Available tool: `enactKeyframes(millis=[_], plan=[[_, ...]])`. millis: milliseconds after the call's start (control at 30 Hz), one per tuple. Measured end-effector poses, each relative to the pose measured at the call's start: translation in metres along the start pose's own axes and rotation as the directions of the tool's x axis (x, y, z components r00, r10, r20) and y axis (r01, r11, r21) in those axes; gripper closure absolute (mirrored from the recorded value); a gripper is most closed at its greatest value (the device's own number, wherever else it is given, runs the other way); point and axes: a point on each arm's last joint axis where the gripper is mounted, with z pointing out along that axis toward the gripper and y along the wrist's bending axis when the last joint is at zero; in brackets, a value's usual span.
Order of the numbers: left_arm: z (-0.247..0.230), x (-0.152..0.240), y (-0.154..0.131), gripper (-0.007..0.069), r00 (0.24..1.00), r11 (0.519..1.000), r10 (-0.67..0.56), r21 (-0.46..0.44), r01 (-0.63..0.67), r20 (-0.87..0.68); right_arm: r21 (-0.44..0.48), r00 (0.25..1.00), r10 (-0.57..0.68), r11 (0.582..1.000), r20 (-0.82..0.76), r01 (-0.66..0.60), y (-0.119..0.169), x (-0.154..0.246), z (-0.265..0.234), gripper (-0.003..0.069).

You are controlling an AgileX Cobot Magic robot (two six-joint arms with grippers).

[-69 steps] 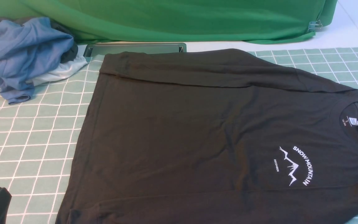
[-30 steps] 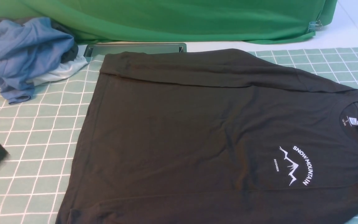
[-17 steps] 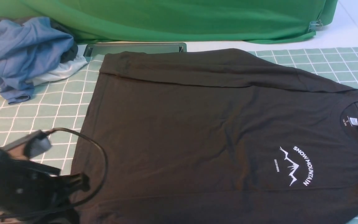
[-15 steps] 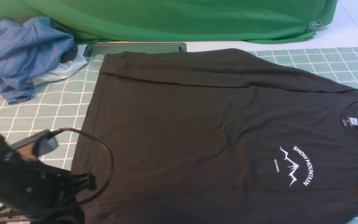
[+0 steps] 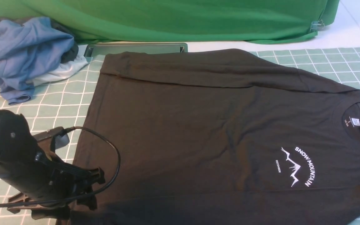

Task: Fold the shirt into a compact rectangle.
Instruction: 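Grasp the left edge of the dark T-shirt lying flat on the table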

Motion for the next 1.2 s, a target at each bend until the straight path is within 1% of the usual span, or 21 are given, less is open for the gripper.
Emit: enactKeyframes(millis=[267,467,800,867,933,967,1000,1067,1100,1133,1167,1200], plan=[[0.014,-0.002,0.002,0.0207,0.999,1.000,-0.004,-0.026,0.003,-0.047,0.001,1.000,-0.009,1.000,0.008,0.009,0.000,-0.001,0.000,0.0580],[0.020,-0.005,0.001,0.0207,0.999,1.000,-0.007,-0.027,0.006,-0.036,0.002,1.000,-0.016,1.000,0.019,0.016,0.000,-0.002,0.000,0.0573],[0.020,-0.006,0.002,0.0214,0.998,0.998,-0.053,-0.029,0.053,-0.034,0.007,0.999,-0.017,1.000,0.051,0.017,-0.001,-0.005,0.000,0.0561],[0.020,-0.006,0.002,0.0247,0.997,0.997,-0.067,-0.032,0.066,-0.033,0.007,0.999,-0.017,1.000,0.051,0.017,-0.001,-0.005,0.000,0.0557],[0.020,-0.006,0.002,0.0305,0.997,0.997,-0.073,-0.034,0.071,-0.033,0.007,0.998,-0.018,1.000,0.053,0.018,-0.001,-0.005,0.000,0.0557],[0.020,-0.006,0.002,0.0313,0.997,0.997,-0.073,-0.034,0.072,-0.035,0.007,0.998,-0.018,1.000,0.056,0.018,-0.001,-0.005,0.000,0.0556],[0.021,-0.006,0.002,0.0382,0.997,0.997,-0.074,-0.035,0.073,-0.038,0.009,0.998,-0.019,1.000,0.063,0.018,-0.001,-0.006,0.000,0.0553],[0.021,-0.005,0.002,0.0442,0.996,0.997,-0.074,-0.037,0.073,-0.040,0.009,0.997,-0.014,1.000,0.070,0.014,-0.001,-0.006,0.000,0.0552],[0.021,-0.005,0.002,0.0526,0.997,0.997,-0.065,-0.039,0.063,-0.047,0.010,0.997,-0.011,1.000,0.077,0.010,-0.001,-0.007,0.000,0.0549],[0.021,-0.005,0.002,0.0543,0.997,0.997,-0.063,-0.039,0.062,-0.047,0.010,0.997,-0.011,1.000,0.077,0.010,-0.001,-0.007,0.000,0.0547],[0.021,-0.004,0.003,0.0582,0.997,0.998,-0.047,-0.042,0.045,-0.058,0.009,0.997,-0.007,1.000,0.080,0.007,-0.001,-0.007,0.000,0.0545],[0.020,-0.003,0.003,0.0594,0.997,0.998,-0.044,-0.043,0.041,-0.064,0.009,0.997,-0.006,1.000,0.081,0.005,-0.001,-0.007,0.000,0.0543]])
